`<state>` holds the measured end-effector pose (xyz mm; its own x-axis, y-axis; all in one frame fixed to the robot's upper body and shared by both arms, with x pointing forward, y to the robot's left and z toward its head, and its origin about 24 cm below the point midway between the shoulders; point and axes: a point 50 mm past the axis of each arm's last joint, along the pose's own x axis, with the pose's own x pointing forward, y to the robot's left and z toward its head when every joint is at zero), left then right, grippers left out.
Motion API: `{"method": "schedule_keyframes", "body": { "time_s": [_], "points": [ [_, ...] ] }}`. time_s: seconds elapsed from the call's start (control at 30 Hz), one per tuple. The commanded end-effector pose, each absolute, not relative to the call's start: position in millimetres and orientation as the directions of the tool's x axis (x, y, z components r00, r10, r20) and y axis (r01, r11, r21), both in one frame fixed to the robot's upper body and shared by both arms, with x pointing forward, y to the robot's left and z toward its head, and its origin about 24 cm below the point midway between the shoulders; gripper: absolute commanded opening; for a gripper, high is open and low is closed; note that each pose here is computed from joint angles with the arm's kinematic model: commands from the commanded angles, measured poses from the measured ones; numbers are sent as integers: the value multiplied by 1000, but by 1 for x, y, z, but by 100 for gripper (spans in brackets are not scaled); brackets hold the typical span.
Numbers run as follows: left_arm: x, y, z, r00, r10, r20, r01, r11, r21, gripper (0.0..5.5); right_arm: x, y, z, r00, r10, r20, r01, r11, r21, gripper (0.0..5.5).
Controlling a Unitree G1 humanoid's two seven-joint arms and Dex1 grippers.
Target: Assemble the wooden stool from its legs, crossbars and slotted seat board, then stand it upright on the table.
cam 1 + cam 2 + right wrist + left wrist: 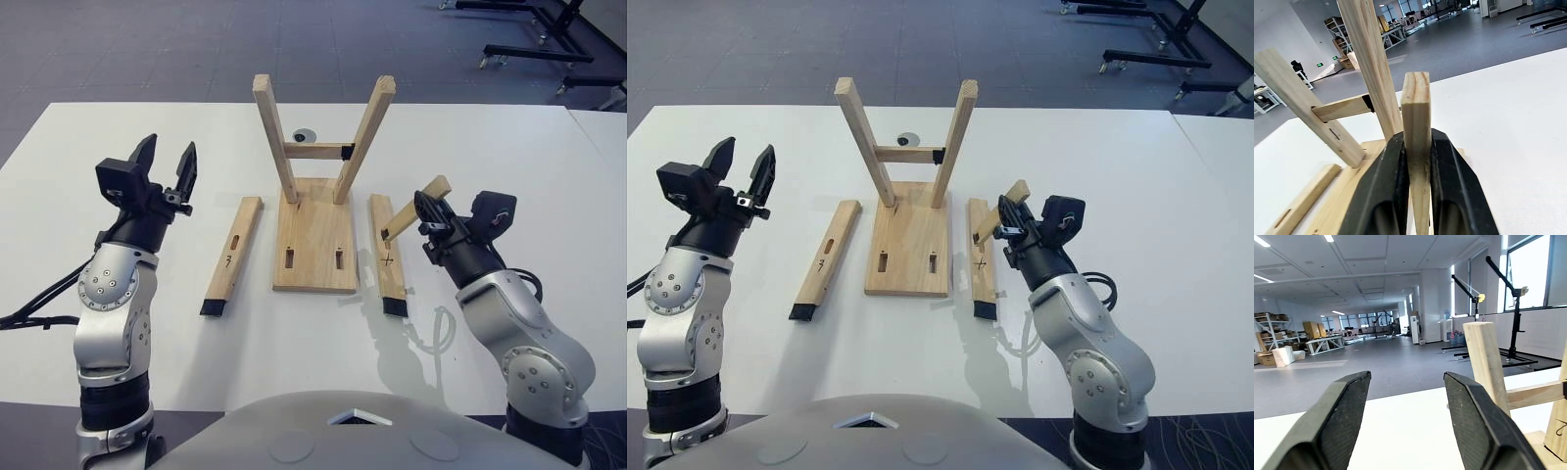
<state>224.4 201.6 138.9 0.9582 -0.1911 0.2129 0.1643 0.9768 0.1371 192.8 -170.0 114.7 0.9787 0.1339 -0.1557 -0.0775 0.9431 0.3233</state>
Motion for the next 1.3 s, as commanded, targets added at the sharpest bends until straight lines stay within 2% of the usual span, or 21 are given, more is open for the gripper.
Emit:
{"method": "schedule_keyframes", "body": {
  "time_s": [0.03,0.5,1.3],
  "points": [
    [226,202,136,962,-202,185,175,973,154,272,192,-171,109,981,106,-165,-52,951,305,38],
    [232,198,132,959,-221,178,191,966,174,272,205,-168,101,983,108,-149,-56,948,315,38],
    [228,195,129,960,-227,163,194,961,196,272,199,-174,85,959,92,-267,-22,967,254,38]
  ]
}}
